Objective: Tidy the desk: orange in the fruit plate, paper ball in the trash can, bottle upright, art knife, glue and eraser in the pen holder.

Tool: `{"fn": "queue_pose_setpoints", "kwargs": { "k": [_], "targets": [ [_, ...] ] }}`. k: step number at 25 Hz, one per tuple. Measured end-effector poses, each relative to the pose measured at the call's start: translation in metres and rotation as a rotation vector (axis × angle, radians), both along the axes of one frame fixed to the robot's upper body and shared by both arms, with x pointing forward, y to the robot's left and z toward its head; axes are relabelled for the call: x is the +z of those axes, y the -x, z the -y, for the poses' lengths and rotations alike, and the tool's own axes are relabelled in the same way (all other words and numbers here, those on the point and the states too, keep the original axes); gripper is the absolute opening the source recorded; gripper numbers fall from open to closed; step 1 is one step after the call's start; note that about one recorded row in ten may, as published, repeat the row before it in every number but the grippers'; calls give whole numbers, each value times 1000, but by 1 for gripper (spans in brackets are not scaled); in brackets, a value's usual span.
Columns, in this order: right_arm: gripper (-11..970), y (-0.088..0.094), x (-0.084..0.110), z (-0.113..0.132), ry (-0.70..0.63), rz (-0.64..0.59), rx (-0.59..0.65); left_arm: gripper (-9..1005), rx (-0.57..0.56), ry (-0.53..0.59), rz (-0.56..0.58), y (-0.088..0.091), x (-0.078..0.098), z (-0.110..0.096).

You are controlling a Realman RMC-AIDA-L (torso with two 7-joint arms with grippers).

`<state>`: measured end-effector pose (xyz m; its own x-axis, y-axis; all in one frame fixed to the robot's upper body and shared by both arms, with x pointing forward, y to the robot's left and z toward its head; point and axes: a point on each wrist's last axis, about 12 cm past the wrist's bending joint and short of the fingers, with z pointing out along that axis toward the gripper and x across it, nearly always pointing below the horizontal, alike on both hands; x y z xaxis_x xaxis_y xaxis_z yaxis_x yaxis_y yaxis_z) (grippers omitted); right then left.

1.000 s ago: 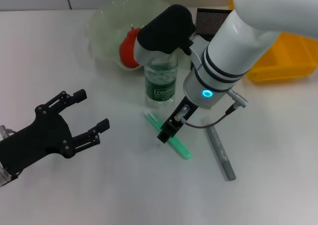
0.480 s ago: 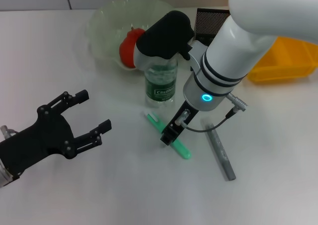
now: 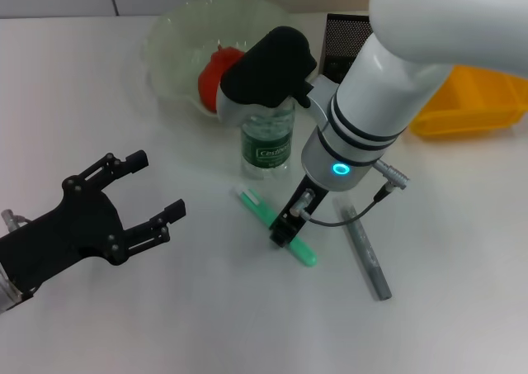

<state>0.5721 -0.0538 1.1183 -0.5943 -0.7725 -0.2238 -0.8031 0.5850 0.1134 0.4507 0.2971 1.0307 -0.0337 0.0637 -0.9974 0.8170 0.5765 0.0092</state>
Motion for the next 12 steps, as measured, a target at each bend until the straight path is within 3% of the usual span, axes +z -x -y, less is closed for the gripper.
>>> {"fn": "queue_pose_setpoints", "kwargs": {
  "k": [6,12],
  "targets": [
    [210,1,-1,-1,18,-2,8,852,3,-3,-2,-1,0,0],
    [194,13,6,-6,2,17,54,853,4,2,-2,1,-1,0]
  ]
}}
